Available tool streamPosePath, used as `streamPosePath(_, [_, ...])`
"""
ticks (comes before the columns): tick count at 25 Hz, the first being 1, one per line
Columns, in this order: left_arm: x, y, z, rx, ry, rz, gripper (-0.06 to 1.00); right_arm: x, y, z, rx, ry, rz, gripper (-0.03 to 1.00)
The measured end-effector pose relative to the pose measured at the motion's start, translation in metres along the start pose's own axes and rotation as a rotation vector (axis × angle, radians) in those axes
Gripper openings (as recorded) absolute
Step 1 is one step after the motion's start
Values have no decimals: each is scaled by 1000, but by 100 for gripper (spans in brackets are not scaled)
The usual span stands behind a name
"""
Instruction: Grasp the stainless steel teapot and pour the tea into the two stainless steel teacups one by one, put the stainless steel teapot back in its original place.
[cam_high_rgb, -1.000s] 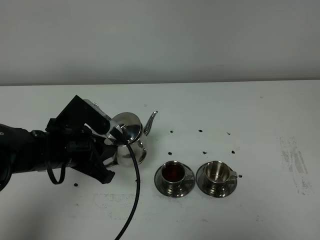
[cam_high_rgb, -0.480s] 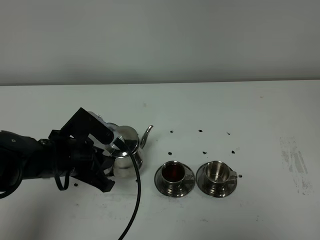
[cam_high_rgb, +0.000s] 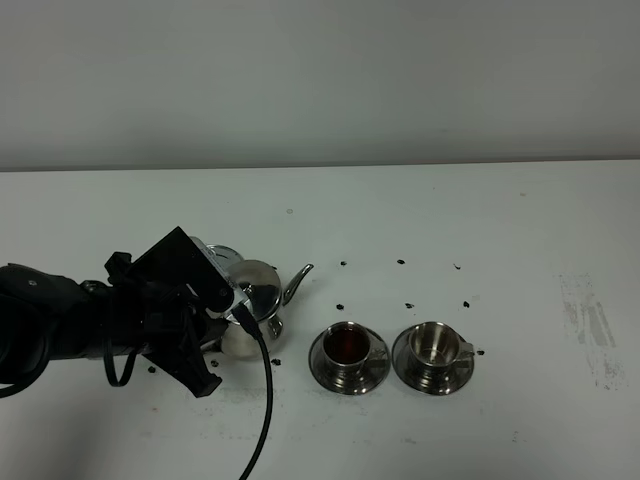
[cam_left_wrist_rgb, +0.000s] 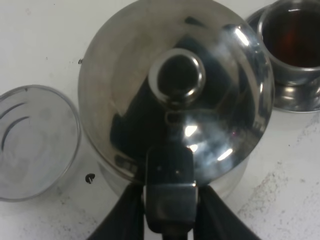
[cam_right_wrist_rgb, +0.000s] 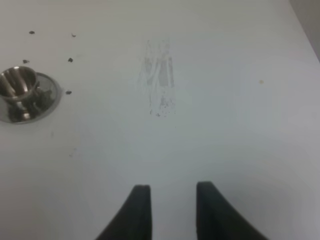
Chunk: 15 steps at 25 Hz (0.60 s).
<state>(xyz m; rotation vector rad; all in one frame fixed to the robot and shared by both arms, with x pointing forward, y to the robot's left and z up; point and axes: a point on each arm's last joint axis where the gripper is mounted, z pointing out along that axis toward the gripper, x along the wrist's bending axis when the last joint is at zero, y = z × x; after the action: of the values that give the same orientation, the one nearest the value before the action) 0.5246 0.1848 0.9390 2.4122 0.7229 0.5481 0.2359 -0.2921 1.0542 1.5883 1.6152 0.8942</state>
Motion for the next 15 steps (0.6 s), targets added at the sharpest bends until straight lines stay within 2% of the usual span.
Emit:
streamPosePath(9, [-7, -14, 6, 48, -22, -11, 22, 0, 0, 0, 0, 0, 0, 23])
streamPosePath(15, [-5, -10, 0, 30, -3, -6, 22, 0, 0, 0, 0, 0, 0, 23])
